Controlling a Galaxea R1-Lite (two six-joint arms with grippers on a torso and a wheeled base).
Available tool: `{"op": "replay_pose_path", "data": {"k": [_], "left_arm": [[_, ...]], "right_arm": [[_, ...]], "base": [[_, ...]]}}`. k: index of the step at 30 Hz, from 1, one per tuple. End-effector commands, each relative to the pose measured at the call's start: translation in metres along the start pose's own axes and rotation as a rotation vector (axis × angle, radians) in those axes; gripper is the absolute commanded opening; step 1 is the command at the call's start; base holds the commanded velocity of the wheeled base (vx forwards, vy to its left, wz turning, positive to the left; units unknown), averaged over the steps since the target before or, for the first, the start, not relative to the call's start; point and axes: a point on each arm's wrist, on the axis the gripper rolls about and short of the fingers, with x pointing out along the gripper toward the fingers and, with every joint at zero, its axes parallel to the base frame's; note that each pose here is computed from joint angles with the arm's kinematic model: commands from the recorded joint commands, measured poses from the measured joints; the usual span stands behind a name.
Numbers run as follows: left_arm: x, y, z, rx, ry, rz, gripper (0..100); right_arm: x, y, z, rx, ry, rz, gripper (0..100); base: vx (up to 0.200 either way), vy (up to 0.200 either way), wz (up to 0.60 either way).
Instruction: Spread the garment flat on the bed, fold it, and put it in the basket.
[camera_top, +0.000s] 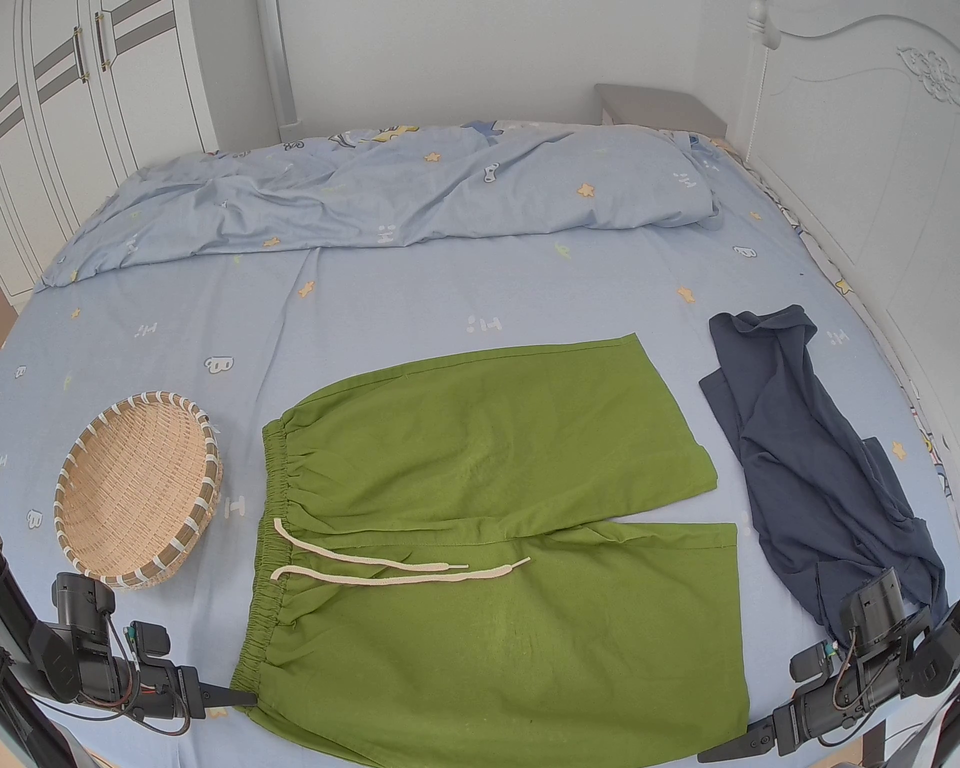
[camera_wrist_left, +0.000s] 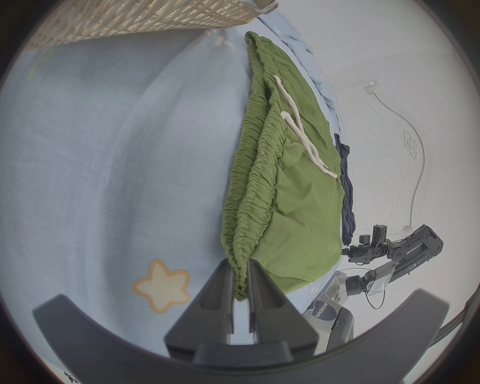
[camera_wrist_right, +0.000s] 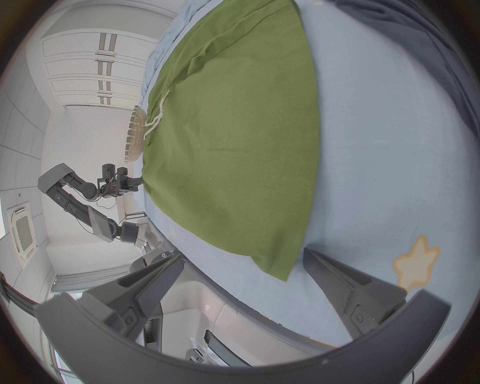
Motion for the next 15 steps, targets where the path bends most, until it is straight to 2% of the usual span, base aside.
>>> {"op": "replay_pose_path", "data": {"k": [1, 15], "left_arm": [[-0.0009, -0.0012, -0.0047, -0.009, 0.009, -0.001, 0], [-0.002, -0.0017, -0.005, -0.011, 0.007, 0.001, 0]], "right_arm": [[0.0056, -0.0003, -0.0046, 0.006, 0.046, 0.013, 100], [0.0108, -0.0028, -0.0009, -0.001, 0.044, 0.016, 100]], "base": [[0.0, 0.0, 0.0], [0.0, 0.0, 0.0]]}}
